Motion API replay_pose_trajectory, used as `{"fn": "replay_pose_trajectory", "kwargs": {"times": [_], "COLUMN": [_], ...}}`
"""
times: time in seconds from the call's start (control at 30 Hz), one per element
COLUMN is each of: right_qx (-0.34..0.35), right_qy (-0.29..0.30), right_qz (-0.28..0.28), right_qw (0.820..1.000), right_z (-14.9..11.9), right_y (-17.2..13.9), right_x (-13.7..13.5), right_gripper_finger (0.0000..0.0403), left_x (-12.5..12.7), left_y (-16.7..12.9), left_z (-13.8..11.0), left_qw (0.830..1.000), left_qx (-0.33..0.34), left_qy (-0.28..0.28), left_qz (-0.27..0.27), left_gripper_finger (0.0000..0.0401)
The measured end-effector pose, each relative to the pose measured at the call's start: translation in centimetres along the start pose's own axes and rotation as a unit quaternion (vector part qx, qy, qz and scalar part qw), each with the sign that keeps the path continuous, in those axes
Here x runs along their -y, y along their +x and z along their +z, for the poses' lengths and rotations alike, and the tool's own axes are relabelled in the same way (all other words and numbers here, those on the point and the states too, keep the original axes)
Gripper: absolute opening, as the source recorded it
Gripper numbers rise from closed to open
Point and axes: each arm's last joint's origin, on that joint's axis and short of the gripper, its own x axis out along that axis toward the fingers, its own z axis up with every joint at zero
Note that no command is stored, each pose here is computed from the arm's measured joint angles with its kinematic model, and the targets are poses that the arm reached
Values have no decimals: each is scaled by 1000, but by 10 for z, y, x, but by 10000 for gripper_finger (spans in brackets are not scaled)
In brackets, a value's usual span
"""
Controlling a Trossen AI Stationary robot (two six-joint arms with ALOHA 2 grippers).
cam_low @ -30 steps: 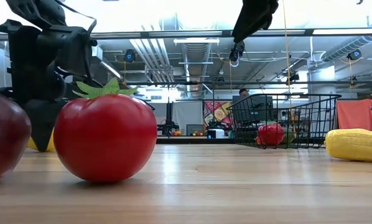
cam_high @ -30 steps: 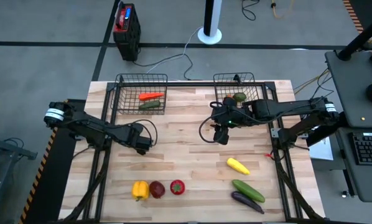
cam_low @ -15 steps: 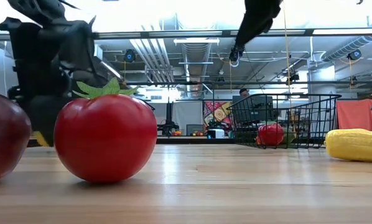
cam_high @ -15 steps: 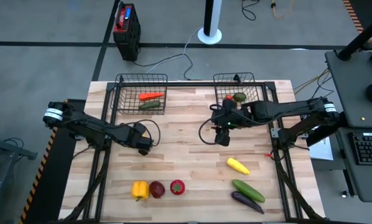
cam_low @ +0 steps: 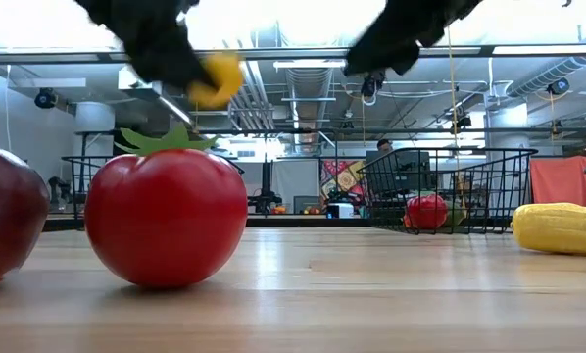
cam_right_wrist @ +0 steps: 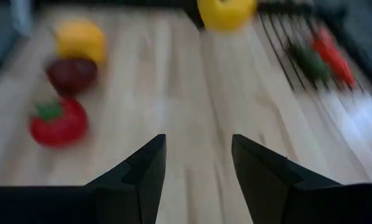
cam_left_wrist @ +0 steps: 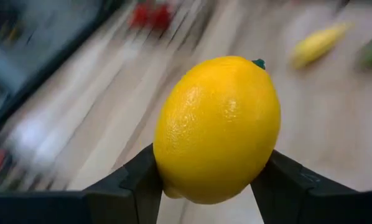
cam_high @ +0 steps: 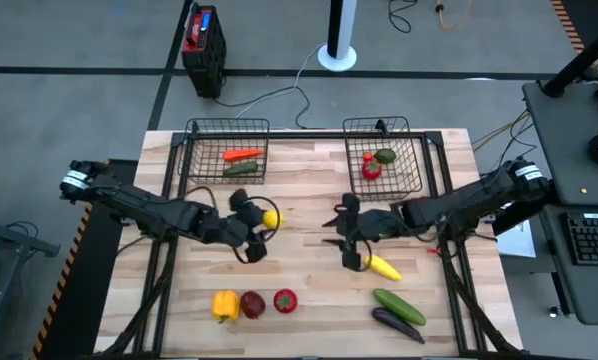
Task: Sort produce into baskets
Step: Put the yellow lemon into the right black wire basket
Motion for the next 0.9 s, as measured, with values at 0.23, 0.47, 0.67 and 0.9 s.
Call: {"fn": "replay_pose_trajectory", "kwargs": {"times": [0.23, 0.47, 0.67, 0.9], "right_qx": [185, 270, 281, 296], "right_qy": [-61, -118, -134, -141], "right_qz": [37, 15, -3, -16], "right_qw": [980, 956, 950, 945], "right_z": [2, 8, 10, 19], "right_y": [-2, -6, -7, -9], "right_x": [-28, -36, -36, -35], "right_gripper_finger": [176, 176, 176, 223], "left_x": [15, 28, 33, 30], "left_y": [1, 11, 19, 19], "left_z": [23, 26, 20, 13], "left_qw": [988, 969, 956, 944], "left_qx": [108, 170, 215, 253], "left_qy": [51, 67, 52, 42], "left_qz": [-95, -165, -192, -209], "left_gripper_finger": [187, 188, 189, 189]}}
